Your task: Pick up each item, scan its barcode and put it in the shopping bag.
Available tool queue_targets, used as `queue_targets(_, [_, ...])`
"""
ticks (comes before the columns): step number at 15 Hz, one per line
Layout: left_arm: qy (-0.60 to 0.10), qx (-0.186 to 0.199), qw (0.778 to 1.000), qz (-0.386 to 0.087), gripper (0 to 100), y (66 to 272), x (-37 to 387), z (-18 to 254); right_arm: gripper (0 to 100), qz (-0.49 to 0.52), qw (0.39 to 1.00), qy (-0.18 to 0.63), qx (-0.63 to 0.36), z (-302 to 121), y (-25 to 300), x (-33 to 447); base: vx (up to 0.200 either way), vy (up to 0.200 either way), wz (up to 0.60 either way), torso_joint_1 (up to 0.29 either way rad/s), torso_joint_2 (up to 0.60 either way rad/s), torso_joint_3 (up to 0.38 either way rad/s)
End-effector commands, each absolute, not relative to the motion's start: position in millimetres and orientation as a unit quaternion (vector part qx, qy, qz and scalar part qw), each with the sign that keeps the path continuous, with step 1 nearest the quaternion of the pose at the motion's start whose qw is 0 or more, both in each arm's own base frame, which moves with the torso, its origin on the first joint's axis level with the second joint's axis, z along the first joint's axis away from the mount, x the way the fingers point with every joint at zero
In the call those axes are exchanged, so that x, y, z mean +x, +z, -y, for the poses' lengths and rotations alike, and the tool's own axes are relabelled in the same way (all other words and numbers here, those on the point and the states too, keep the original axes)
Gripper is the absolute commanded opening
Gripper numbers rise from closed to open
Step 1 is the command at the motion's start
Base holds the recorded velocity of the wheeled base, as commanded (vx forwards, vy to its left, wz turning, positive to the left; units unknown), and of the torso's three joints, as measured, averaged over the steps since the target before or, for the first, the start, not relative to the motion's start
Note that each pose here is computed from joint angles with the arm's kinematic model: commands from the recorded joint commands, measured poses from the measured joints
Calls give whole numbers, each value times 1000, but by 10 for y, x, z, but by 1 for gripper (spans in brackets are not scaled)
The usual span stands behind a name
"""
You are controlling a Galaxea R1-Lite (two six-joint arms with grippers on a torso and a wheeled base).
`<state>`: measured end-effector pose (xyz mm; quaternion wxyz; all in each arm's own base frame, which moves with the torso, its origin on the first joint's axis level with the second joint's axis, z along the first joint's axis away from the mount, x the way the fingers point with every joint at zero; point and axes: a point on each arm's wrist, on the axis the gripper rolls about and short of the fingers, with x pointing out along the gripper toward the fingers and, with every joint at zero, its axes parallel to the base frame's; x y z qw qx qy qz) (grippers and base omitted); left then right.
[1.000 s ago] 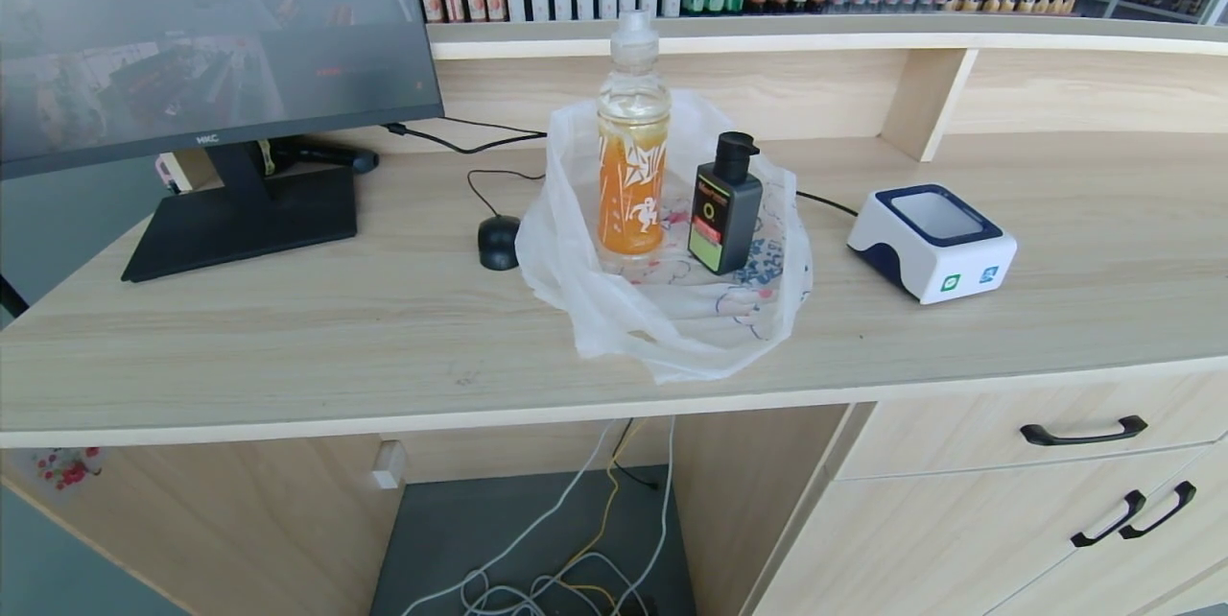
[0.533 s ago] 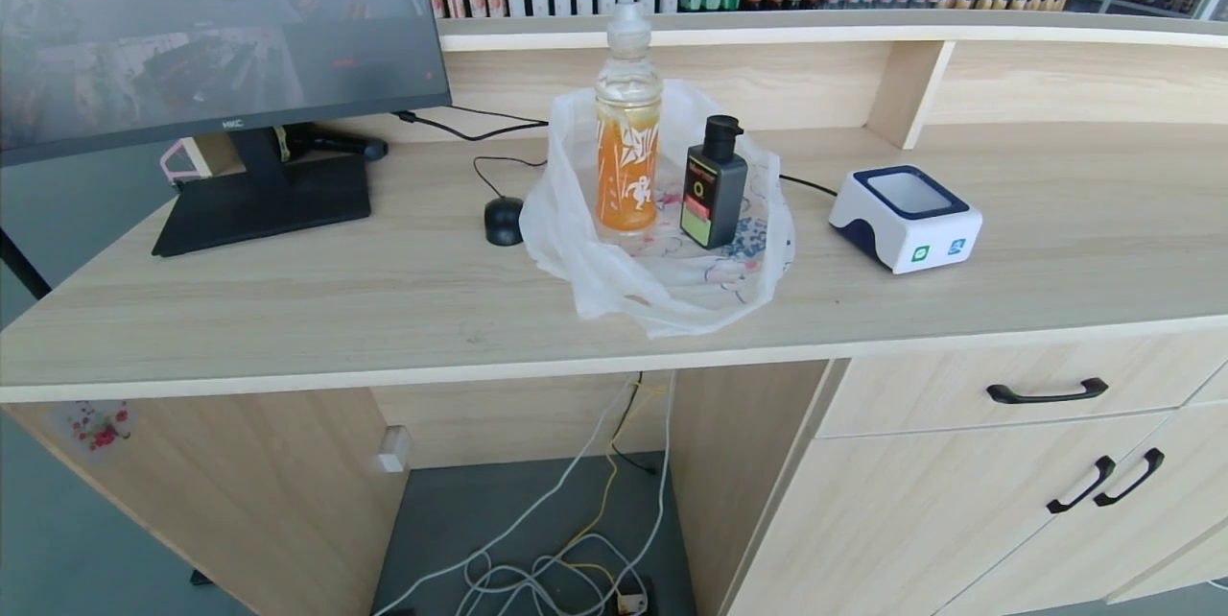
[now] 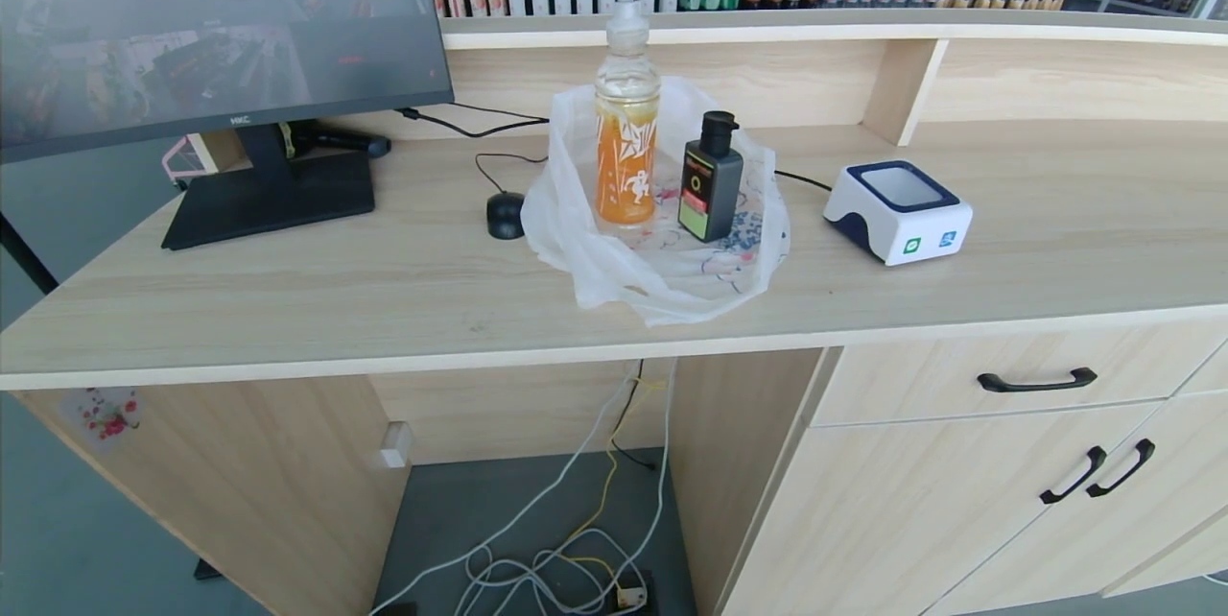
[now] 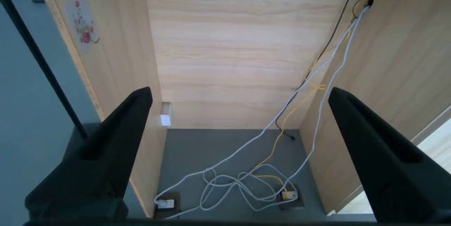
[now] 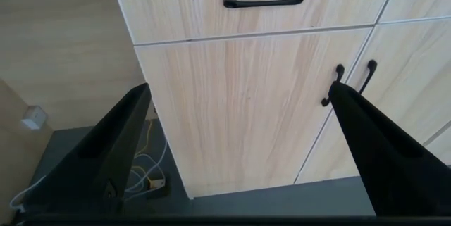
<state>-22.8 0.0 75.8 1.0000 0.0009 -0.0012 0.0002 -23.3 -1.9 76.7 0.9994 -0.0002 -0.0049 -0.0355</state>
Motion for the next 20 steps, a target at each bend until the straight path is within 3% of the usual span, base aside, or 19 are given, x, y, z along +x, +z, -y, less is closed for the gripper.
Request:
queue_targets(1, [1,3,1000,2,100,758,-228,0,100,4,999,-35,0,19,768,-231,0,-200,0,2,-7,2])
queue_targets(20, [1,-2,1000,2,100,758,-228,0,100,4,999,-35,17,19,768,-231,0,-200,0,3,2,1])
